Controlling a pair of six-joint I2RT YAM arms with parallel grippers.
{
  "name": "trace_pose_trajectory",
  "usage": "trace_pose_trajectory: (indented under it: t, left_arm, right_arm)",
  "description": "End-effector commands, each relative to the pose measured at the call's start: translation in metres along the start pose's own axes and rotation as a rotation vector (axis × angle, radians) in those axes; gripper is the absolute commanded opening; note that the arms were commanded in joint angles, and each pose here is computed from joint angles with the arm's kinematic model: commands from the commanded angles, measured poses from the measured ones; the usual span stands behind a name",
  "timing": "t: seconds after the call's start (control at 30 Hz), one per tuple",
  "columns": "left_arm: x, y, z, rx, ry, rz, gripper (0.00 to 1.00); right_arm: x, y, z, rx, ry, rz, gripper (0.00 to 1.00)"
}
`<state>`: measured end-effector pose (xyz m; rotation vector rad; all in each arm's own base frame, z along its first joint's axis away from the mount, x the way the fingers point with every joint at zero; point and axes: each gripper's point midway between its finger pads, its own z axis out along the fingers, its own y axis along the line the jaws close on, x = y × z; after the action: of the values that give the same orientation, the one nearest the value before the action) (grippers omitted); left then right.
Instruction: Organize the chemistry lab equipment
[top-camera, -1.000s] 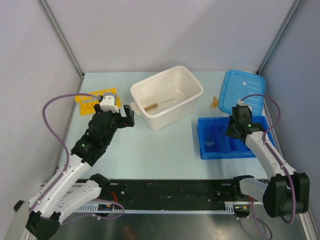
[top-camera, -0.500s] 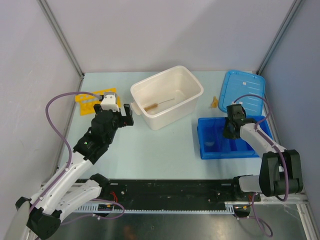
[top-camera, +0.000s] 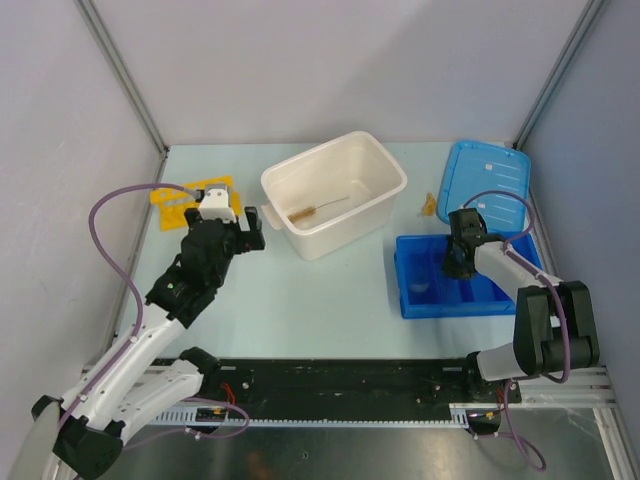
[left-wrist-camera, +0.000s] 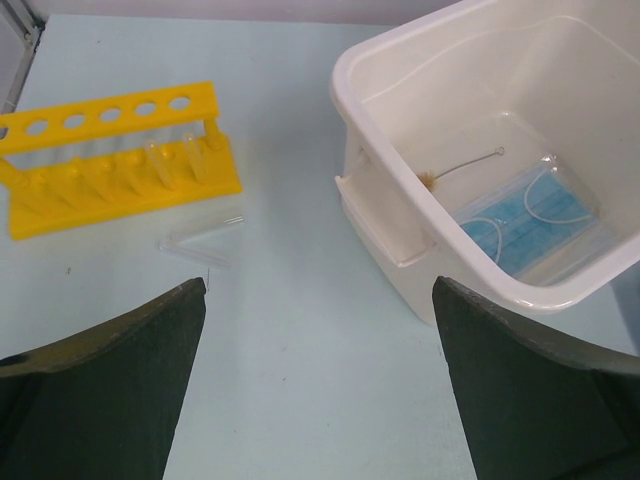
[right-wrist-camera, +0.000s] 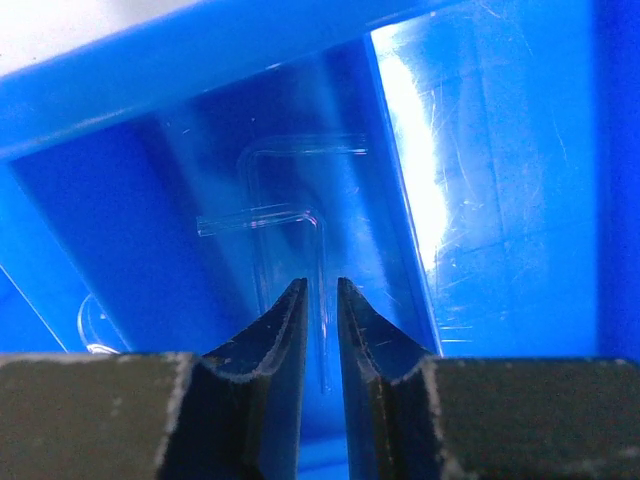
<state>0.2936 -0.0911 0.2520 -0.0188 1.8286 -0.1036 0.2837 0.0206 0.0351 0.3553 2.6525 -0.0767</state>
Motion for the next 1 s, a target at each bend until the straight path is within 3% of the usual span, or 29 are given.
trace_pose_trajectory:
  t: [0.0,0.2,0.4,0.63,0.97]
  left_arm:
    - [-0.011,0.01,0.0,-0.046,-0.028,-0.01,0.99]
    - [0.002,0.044,0.009,-0.238,0.058,-0.11,0.99]
    - [0.039,0.078,0.032,-0.299,0.275,-0.378,0.99]
    - [0.064,0.107,0.065,-0.474,0.356,-0.529,0.84]
    - [0.101,0.108,0.124,-0.571,0.487,-0.71,0.63]
  right_arm:
    - [-0.024,0.008,-0.011,-0.017,-0.08,0.018,0.24]
    - [-0.046,0.023,-0.057,-0.106,-0.21,0.018,0.27]
    - [-0.06,0.046,-0.124,-0.237,-0.371,-0.011,0.31]
    - [-0.055,0.063,-0.212,-0.458,-0.576,-0.012,0.46]
    - [-0.026,0.05,-0.243,-0.516,-0.609,0.013,0.5]
